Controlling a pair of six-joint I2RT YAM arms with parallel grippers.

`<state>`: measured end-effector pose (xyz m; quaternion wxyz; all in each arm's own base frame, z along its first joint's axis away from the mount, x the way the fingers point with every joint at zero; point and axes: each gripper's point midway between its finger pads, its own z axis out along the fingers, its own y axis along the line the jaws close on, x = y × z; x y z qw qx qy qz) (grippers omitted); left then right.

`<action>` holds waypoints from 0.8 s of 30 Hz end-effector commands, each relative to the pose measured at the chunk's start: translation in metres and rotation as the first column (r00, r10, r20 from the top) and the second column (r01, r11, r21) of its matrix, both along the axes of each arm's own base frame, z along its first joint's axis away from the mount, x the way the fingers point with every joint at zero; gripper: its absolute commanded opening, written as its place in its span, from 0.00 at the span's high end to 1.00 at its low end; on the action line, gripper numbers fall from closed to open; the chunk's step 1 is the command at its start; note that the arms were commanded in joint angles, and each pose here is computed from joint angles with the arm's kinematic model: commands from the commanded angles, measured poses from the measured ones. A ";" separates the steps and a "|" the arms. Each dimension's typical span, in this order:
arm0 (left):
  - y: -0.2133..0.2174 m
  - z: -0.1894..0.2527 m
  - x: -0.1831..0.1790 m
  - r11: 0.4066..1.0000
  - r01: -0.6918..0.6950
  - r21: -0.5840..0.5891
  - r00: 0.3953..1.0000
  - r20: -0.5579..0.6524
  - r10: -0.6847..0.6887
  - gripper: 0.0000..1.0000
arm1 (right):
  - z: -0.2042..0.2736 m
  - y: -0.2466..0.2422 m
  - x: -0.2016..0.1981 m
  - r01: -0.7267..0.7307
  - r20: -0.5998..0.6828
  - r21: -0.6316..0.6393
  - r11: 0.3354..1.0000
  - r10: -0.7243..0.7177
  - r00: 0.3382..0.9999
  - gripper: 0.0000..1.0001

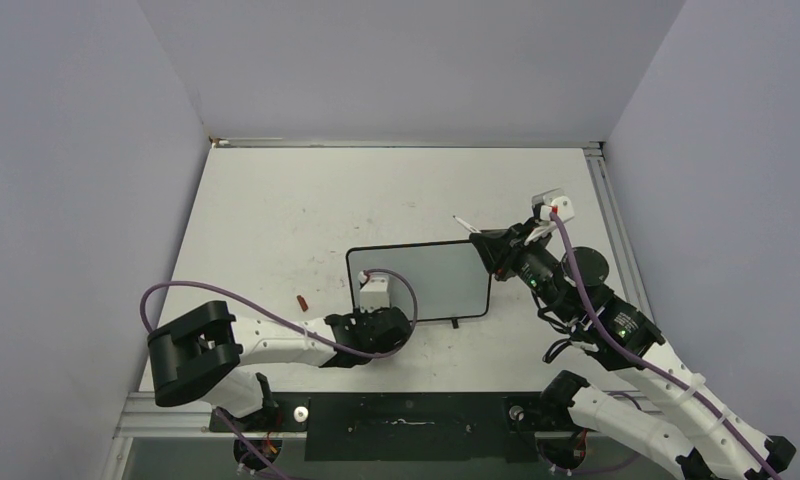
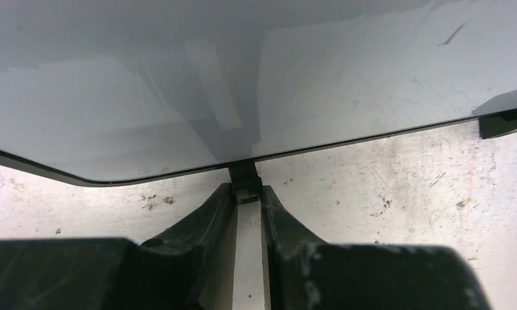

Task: Write a sentence on the whiteboard
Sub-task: Move the whiteboard to the center of the board, then write a sentence on the whiteboard.

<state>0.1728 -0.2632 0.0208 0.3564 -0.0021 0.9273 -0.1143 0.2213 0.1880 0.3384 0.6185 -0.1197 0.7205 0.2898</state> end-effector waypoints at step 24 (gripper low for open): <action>0.000 0.102 -0.051 0.924 0.265 -0.274 0.959 -0.026 -0.282 0.34 | 0.022 -0.002 -0.005 -0.016 0.055 0.055 0.998 0.013 0.998 0.94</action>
